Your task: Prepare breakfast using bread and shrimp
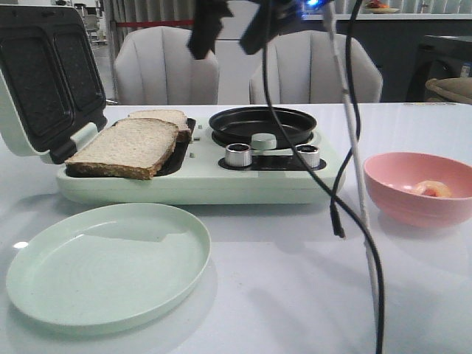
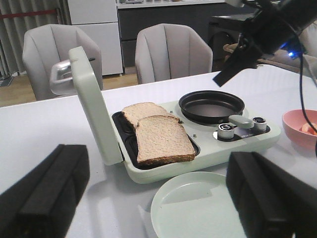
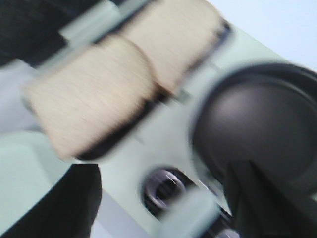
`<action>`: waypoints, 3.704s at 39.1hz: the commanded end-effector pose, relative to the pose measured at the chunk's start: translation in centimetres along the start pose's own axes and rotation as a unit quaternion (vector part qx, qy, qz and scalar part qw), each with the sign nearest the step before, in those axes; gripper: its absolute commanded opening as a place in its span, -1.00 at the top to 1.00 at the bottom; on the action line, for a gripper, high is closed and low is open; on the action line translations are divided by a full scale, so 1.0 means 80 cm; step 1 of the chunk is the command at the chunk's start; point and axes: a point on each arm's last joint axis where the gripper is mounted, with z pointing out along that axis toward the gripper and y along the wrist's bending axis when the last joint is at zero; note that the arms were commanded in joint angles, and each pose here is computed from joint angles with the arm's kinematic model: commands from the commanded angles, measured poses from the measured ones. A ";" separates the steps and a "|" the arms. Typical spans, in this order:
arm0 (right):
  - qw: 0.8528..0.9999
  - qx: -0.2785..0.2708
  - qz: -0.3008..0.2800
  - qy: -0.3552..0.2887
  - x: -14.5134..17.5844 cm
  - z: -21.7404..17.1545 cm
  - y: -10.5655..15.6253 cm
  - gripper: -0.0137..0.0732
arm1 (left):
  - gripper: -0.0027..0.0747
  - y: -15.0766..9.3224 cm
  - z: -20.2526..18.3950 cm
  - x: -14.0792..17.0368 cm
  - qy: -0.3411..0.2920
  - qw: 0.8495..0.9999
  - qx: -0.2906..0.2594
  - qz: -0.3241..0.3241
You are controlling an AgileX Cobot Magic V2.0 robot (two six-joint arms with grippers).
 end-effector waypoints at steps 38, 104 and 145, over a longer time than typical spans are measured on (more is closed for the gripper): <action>0.958 0.125 0.091 -0.243 0.191 -0.261 0.018 -0.71 | -0.67 0.000 -0.010 -0.022 -0.075 0.997 0.004 -0.007; 0.902 0.108 0.087 -0.410 0.385 -0.276 0.058 -0.71 | -0.25 -0.001 0.142 -0.157 0.049 0.995 0.024 -0.080; 0.902 0.108 0.087 -0.410 0.385 -0.276 0.058 -0.71 | -0.25 0.205 0.346 -0.153 0.175 0.932 -0.060 -0.311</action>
